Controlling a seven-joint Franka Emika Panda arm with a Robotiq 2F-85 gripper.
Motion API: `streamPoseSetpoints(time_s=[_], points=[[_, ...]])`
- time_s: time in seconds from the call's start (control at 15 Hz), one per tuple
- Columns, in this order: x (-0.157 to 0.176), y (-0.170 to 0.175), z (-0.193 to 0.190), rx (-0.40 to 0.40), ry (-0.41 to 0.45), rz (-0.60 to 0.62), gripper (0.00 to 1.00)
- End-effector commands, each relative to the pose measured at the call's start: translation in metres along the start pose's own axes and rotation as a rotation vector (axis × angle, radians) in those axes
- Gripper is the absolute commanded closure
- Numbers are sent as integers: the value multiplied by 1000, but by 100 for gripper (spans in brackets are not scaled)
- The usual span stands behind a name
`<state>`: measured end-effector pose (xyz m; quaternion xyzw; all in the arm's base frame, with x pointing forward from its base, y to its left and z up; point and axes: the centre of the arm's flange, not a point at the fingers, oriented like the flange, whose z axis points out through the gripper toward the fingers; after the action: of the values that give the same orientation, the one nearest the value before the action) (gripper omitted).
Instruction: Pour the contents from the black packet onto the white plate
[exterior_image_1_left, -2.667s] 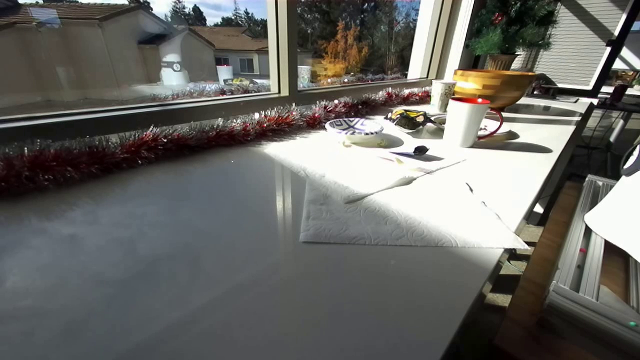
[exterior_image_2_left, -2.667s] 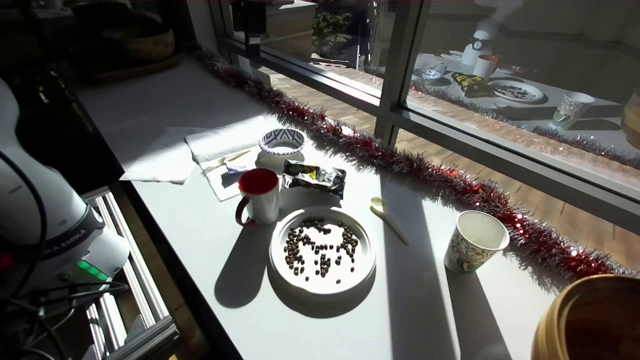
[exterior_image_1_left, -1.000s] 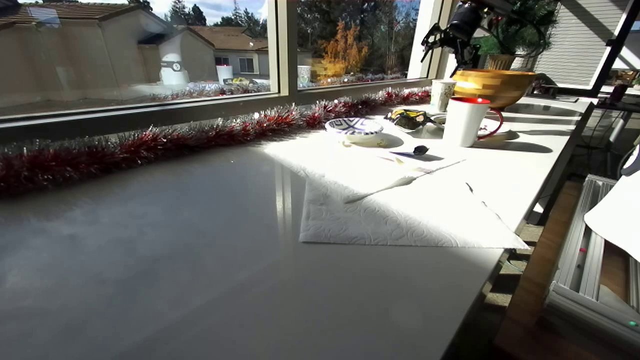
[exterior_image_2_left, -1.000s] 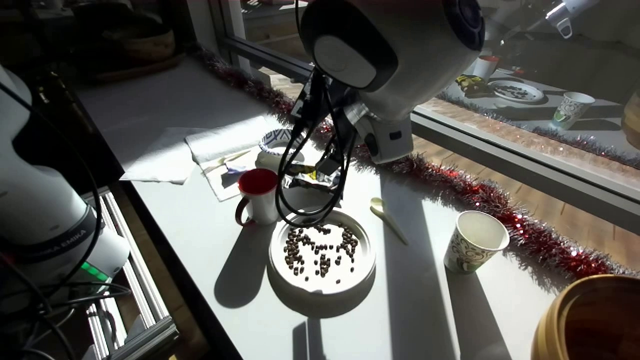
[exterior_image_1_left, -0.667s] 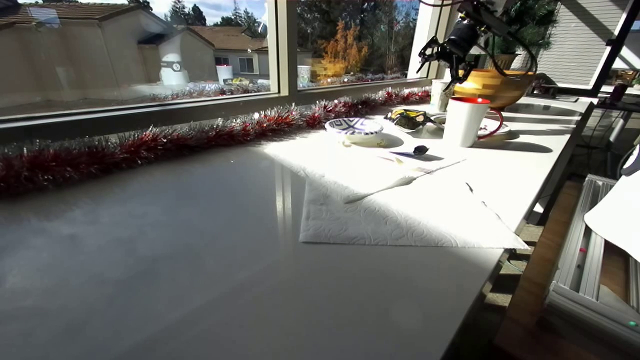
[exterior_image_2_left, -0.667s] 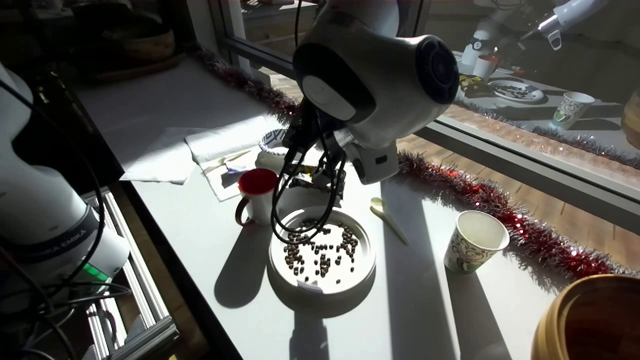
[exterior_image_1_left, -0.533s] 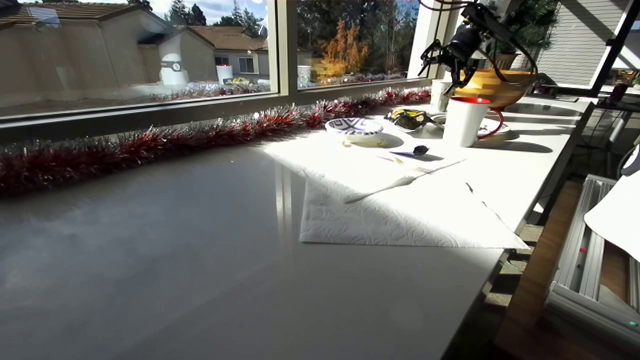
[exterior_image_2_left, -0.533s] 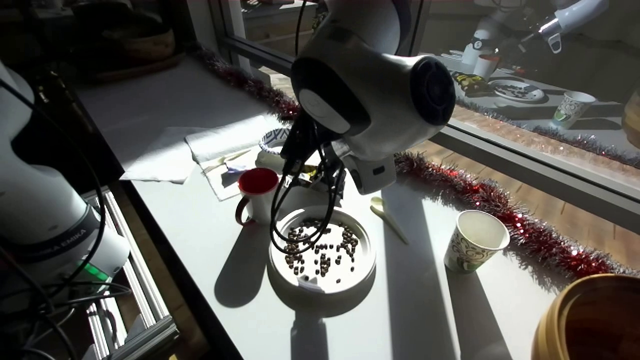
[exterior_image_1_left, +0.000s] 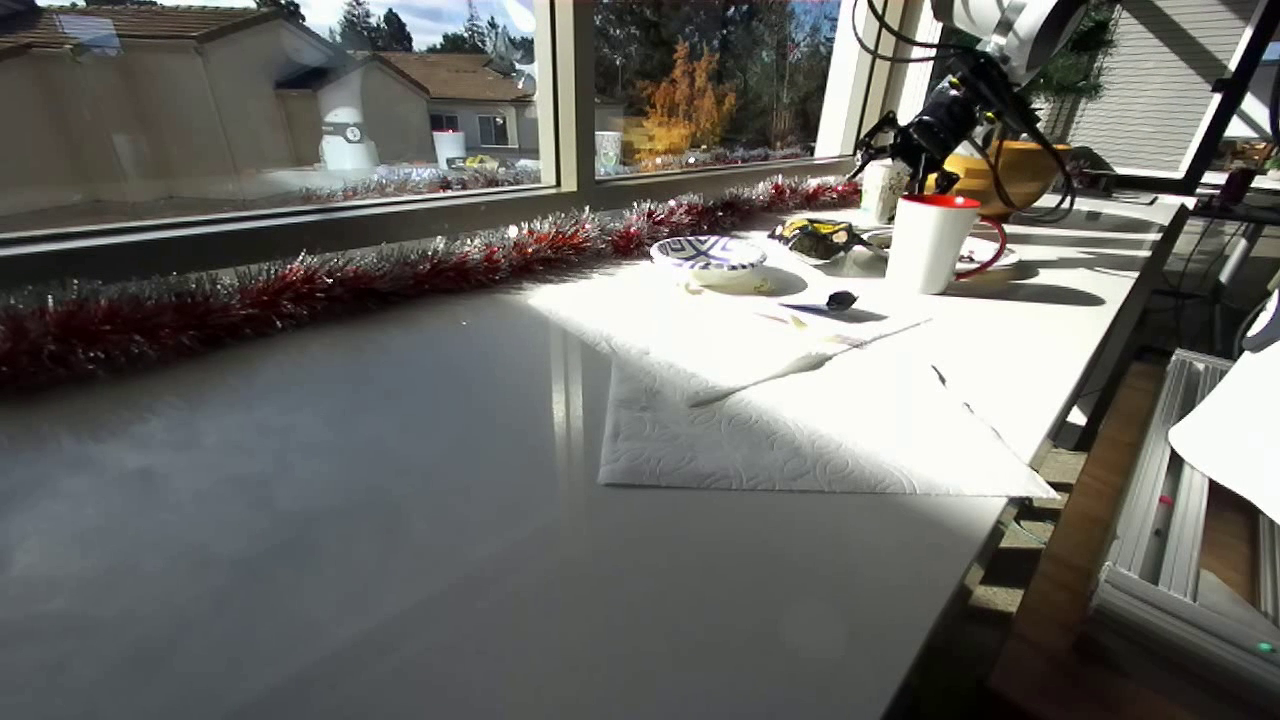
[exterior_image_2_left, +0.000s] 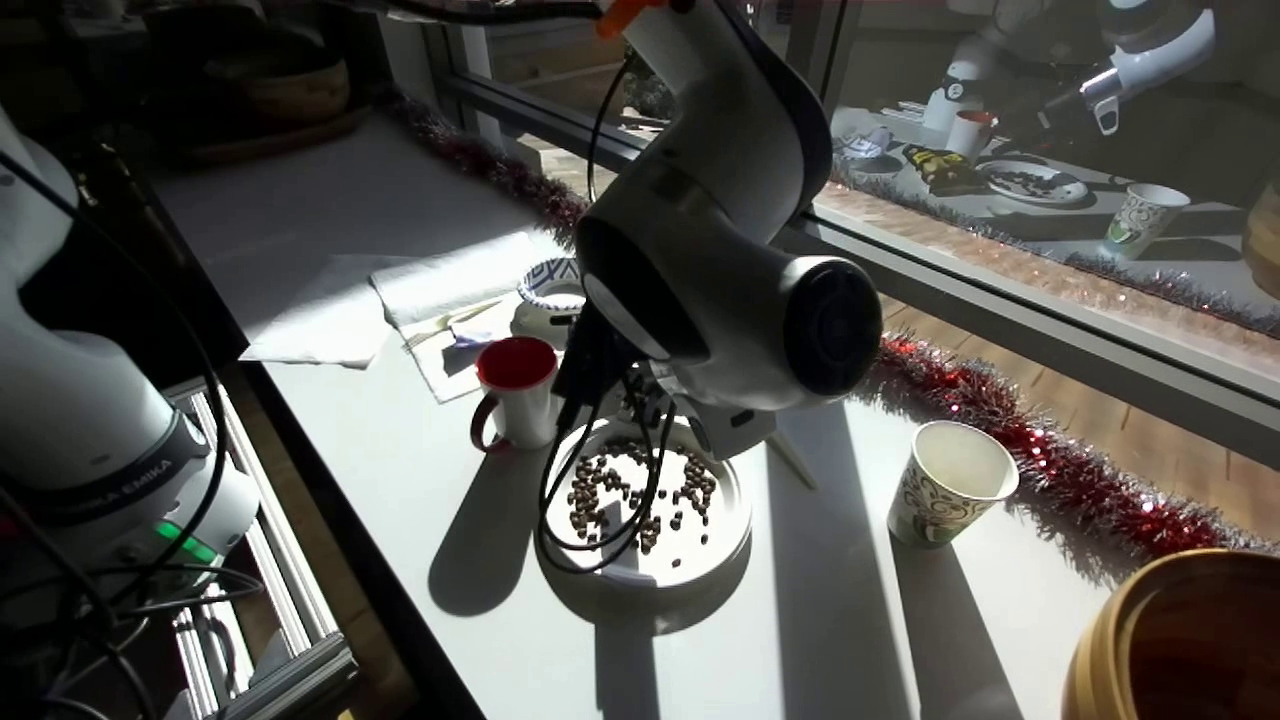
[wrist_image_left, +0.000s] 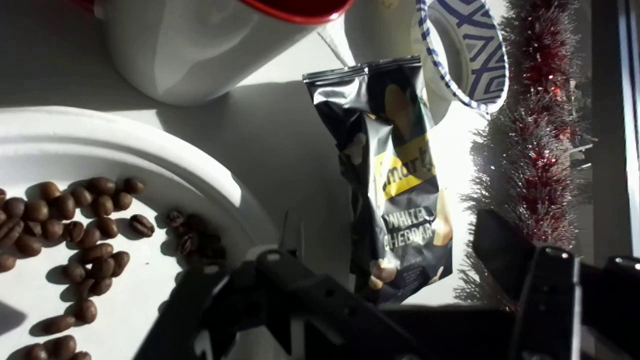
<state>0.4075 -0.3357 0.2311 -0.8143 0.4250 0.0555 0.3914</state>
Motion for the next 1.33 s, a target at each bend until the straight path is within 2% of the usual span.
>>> streamPoseSetpoints(time_s=[0.0,0.27,0.4,0.73,1.13,1.27], points=[[11,12,11,66,22,-25,38],[20,20,16,85,52,-43,59],[24,24,17,83,79,-52,62],[29,21,19,123,135,-84,57],[33,13,27,150,154,-101,70],[33,14,29,134,151,-101,68]])
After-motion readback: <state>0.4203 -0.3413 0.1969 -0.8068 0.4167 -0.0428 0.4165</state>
